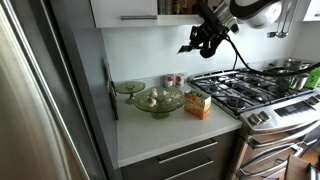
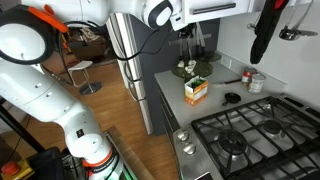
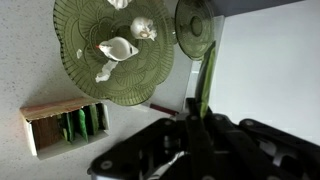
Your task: Put the tea bag in the box
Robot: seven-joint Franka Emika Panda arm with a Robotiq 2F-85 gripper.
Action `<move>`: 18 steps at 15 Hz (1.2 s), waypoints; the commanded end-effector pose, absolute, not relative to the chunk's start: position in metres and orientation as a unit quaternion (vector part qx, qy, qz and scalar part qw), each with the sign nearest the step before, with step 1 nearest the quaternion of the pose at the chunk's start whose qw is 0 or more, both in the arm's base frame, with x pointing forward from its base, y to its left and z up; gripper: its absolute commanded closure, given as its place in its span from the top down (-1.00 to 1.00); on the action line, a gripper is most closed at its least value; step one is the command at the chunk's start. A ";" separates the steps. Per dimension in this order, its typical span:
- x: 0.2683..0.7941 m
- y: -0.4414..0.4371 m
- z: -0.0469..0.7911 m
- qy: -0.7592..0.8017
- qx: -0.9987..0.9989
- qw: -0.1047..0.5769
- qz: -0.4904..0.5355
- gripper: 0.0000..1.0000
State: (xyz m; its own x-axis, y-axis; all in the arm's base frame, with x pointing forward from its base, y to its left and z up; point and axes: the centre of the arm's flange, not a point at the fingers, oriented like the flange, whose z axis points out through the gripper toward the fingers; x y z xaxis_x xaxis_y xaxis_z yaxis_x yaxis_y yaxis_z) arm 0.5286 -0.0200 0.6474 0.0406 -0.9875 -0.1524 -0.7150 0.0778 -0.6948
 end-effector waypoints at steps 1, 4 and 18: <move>0.528 -0.020 0.648 0.659 -0.645 0.322 -0.212 -0.92; 0.528 -0.020 0.649 0.659 -0.645 0.323 -0.213 -0.98; 0.565 0.011 0.496 0.671 -0.731 0.050 -0.112 -0.98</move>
State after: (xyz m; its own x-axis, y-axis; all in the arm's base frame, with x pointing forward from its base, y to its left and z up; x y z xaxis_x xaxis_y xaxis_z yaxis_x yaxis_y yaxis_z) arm 0.5598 0.0174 0.5019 0.1138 -0.9926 0.0426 -0.9521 -0.1212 -0.2808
